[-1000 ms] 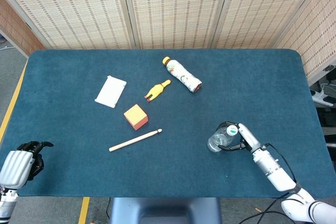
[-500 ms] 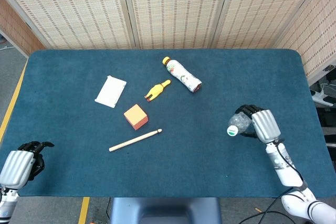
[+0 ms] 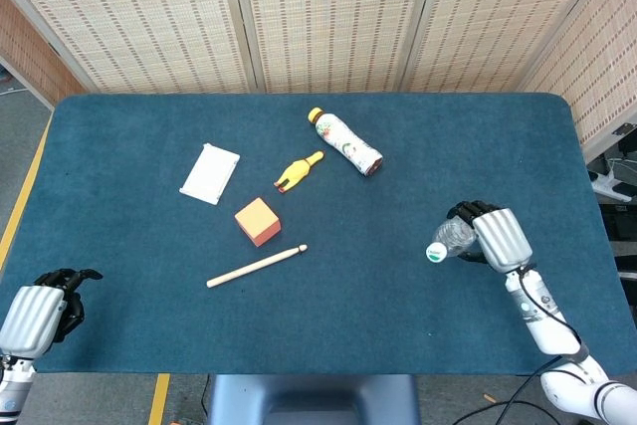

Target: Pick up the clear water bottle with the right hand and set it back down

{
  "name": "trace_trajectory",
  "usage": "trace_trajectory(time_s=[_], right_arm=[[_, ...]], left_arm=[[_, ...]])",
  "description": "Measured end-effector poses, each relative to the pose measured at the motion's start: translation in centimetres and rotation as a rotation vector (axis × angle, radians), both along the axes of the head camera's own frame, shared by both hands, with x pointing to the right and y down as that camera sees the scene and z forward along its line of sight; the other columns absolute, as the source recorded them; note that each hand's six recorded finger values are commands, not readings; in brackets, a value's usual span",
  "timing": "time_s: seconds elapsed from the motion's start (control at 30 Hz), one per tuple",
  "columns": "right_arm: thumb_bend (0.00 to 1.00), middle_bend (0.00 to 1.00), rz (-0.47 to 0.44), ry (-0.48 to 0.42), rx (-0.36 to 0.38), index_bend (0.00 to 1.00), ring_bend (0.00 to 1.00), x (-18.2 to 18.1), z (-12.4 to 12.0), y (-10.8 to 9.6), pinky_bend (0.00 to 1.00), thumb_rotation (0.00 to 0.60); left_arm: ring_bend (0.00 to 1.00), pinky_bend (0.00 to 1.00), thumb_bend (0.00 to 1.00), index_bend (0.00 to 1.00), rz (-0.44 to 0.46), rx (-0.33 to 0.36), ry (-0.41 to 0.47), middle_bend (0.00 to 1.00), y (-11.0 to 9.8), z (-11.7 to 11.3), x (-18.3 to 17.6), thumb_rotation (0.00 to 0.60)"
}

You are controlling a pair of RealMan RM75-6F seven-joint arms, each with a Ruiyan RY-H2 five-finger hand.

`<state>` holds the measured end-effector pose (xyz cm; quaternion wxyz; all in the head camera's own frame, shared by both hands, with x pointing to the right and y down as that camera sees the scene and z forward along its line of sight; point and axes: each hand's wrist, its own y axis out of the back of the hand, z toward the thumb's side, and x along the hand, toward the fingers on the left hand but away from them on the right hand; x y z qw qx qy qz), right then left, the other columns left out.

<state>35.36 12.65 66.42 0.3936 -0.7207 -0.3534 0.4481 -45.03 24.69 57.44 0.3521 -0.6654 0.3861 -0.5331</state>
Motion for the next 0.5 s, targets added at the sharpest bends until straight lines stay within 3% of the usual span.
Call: trace_trajectory(time_s=[0.27, 0.37, 0.5], right_arm=[[0.35, 0.71, 0.267, -0.645, -0.375, 0.81, 0.62, 0.0, -0.5, 0.3, 0.59, 0.600], [0.35, 0.71, 0.364, -0.790, -0.497, 0.81, 0.62, 0.5, -0.8, 0.2, 0.59, 0.600], [0.35, 0.71, 0.455, -0.888, -0.554, 0.82, 0.62, 1.2, -0.7, 0.1, 0.60, 0.600]], left_arm=[[0.34, 0.42, 0.46, 0.36, 0.005, -0.007, -0.005, 0.45, 0.1, 0.2, 0.1, 0.600], [0.34, 0.42, 0.46, 0.36, 0.004, -0.009, -0.006, 0.45, 0.0, 0.2, 0.1, 0.600], [0.34, 0.42, 0.46, 0.36, 0.005, -0.008, -0.005, 0.45, 0.0, 0.2, 0.1, 0.600]])
